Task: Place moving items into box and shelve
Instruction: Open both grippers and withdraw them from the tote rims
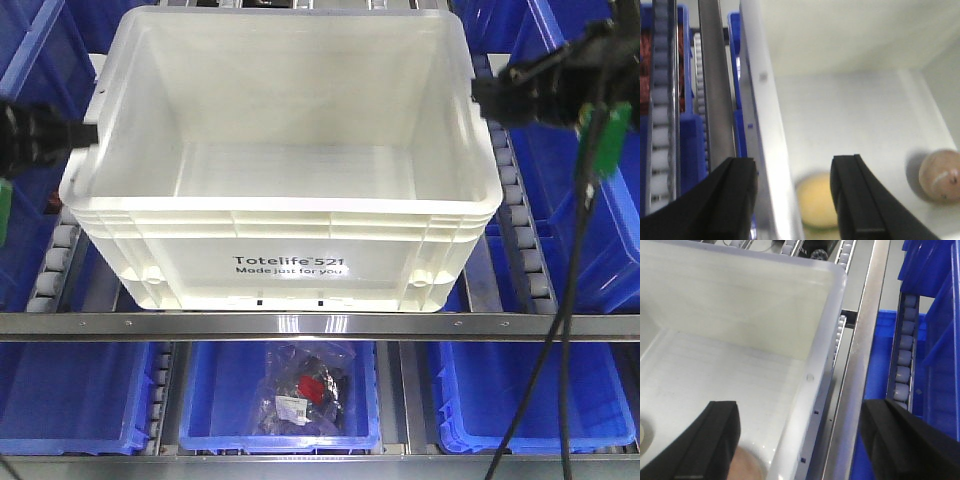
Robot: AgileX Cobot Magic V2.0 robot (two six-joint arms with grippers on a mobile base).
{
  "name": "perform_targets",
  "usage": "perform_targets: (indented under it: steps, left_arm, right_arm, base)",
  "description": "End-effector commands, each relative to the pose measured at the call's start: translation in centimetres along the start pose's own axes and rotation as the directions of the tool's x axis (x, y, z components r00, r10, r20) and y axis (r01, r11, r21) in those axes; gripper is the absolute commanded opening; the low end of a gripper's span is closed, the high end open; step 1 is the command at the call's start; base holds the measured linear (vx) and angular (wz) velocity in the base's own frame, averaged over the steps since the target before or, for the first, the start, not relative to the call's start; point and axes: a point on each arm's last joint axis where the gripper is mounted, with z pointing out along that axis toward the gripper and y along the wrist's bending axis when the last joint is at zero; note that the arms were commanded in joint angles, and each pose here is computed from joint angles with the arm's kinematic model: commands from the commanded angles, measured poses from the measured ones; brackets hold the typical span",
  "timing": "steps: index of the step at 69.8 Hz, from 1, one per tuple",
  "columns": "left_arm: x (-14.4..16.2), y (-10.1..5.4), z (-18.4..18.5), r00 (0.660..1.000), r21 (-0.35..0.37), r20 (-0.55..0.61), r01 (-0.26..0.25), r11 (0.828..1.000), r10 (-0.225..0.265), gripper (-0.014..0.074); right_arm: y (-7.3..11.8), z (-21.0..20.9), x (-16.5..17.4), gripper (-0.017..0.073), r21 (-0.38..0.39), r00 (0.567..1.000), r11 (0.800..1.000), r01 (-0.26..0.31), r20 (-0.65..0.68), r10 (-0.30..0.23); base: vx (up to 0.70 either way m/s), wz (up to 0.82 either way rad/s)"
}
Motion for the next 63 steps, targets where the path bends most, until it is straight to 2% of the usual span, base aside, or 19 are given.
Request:
perform_targets:
  steps: [1, 11, 20, 26, 33, 42, 49, 55, 60, 63]
  left_arm:
    - [0.0, -0.4, -2.4, 0.985, 0.007, 0.17, 0.014, 1.0, -0.015, 0.0463]
    - [3.4, -0.2, -5.5, 0.964, 0.0, 0.265, 0.004, 1.0, -0.004, 0.0463]
    - [6.9, -0.3, -8.4, 0.94, -0.006, 0.336, -0.059, 0.998, 0.058, 0.0463]
    - [9.4, -0.3, -10.1, 0.925, 0.002, 0.373, -0.085, 0.996, 0.078, 0.0463]
    - [12.9, -0.5, -11.7, 0.918, 0.033, 0.387, -0.109, 0.993, 0.087, 0.0463]
    - [15.8, -0.6, -12.6, 0.922, 0.059, 0.37, -0.142, 0.988, 0.11, 0.0463]
    - [16.2, 0.0, -11.9, 0.885, 0.028, 0.456, -0.123, 0.992, 0.097, 0.0463]
    - [16.1, 0.7, -11.0, 0.842, 0.0, 0.535, -0.08, 0.997, 0.068, 0.0463]
    - [16.3, 1.1, -10.1, 0.837, -0.004, 0.545, -0.048, 0.999, 0.042, 0.0463]
    - [16.3, 1.2, -9.8, 0.842, -0.007, 0.539, -0.04, 0.999, 0.038, 0.0463]
  right_arm:
    - [0.0, -2.8, -0.8, 0.0536, 0.006, 0.981, 1.0, -0.004, 0.196, 0.003]
    - [0.0, -6.4, 1.9, 0.0536, 0.009, 0.963, 1.0, 0.001, 0.27, -0.004]
    - [0.1, -9.4, 5.0, 0.0536, 0.017, 0.946, 1.0, 0.022, 0.322, -0.026]
    - [0.1, -11.5, 7.2, 0.0536, 0.024, 0.93, 0.999, 0.035, 0.366, -0.041]
    - [0.2, -13.5, 10.8, 0.0536, 0.027, 0.92, 0.999, 0.043, 0.389, -0.051]
    - [0.3, -14.8, 14.2, 0.0536, 0.032, 0.909, 0.998, 0.052, 0.413, -0.061]
    - [0.3, -13.5, 15.9, 0.0536, 0.056, 0.878, 0.995, 0.082, 0.468, -0.099]
    - [0.2, -11.7, 17.2, 0.0536, 0.078, 0.841, 0.992, 0.095, 0.528, -0.122]
    - [0.2, -10.9, 17.7, 0.0536, 0.095, 0.806, 0.99, 0.102, 0.576, -0.138]
    - [0.2, -10.8, 17.7, 0.0536, 0.092, 0.806, 0.991, 0.095, 0.577, -0.131]
  base:
    - [0.0, 0.0]
    - [0.0, 0.0]
    - [0.0, 0.0]
    - [0.0, 0.0]
    - [0.0, 0.0]
    - [0.0, 0.0]
    - [0.0, 0.0]
    - [0.0, 0.0]
    - [0.0, 0.0]
    - [0.0, 0.0]
